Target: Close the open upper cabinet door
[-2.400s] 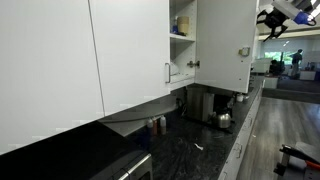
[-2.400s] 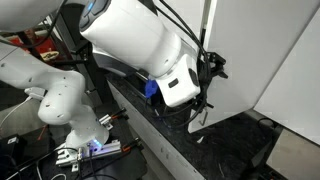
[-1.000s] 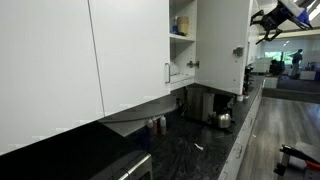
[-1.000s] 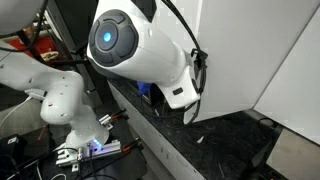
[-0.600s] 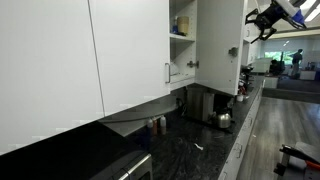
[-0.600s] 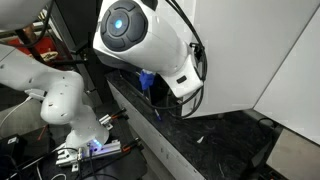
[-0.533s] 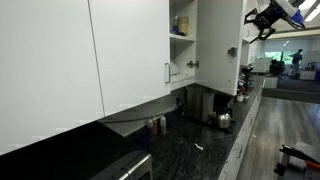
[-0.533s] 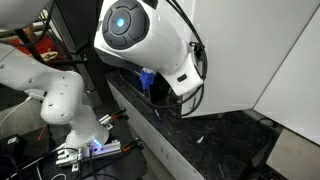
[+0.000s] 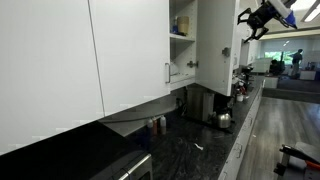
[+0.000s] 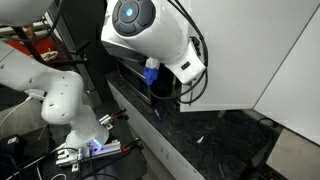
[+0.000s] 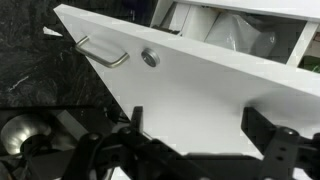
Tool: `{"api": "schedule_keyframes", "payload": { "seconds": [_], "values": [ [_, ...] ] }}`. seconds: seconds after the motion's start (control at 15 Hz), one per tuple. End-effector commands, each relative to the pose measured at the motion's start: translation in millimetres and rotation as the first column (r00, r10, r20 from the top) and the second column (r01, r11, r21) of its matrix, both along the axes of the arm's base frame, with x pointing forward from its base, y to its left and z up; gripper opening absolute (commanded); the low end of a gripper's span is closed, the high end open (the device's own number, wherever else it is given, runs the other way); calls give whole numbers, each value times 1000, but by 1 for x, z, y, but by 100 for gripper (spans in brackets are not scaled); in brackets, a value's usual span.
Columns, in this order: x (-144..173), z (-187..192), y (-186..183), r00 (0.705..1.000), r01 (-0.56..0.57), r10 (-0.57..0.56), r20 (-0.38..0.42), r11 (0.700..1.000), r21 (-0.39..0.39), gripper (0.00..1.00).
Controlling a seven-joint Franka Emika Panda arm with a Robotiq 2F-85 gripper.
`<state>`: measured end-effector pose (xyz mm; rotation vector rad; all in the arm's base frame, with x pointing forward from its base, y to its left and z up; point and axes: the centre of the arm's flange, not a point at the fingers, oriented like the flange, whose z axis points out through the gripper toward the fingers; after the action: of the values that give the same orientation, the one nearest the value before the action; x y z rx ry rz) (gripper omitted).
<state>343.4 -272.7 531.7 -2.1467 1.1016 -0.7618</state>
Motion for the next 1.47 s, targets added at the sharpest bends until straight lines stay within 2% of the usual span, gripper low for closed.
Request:
{"api": "schedule_keyframes", "payload": {
  "seconds": [0.0, 0.8, 1.07, 1.4],
  "values": [
    [11, -7, 14, 999, -32, 33, 27, 998, -46, 100],
    [65, -20, 64, 994, -110, 112, 1, 980, -165, 100],
    [85, -23, 82, 986, -164, 161, -29, 960, -229, 100],
    [101, -19, 97, 969, -243, 217, -118, 924, -295, 100]
  ]
}}
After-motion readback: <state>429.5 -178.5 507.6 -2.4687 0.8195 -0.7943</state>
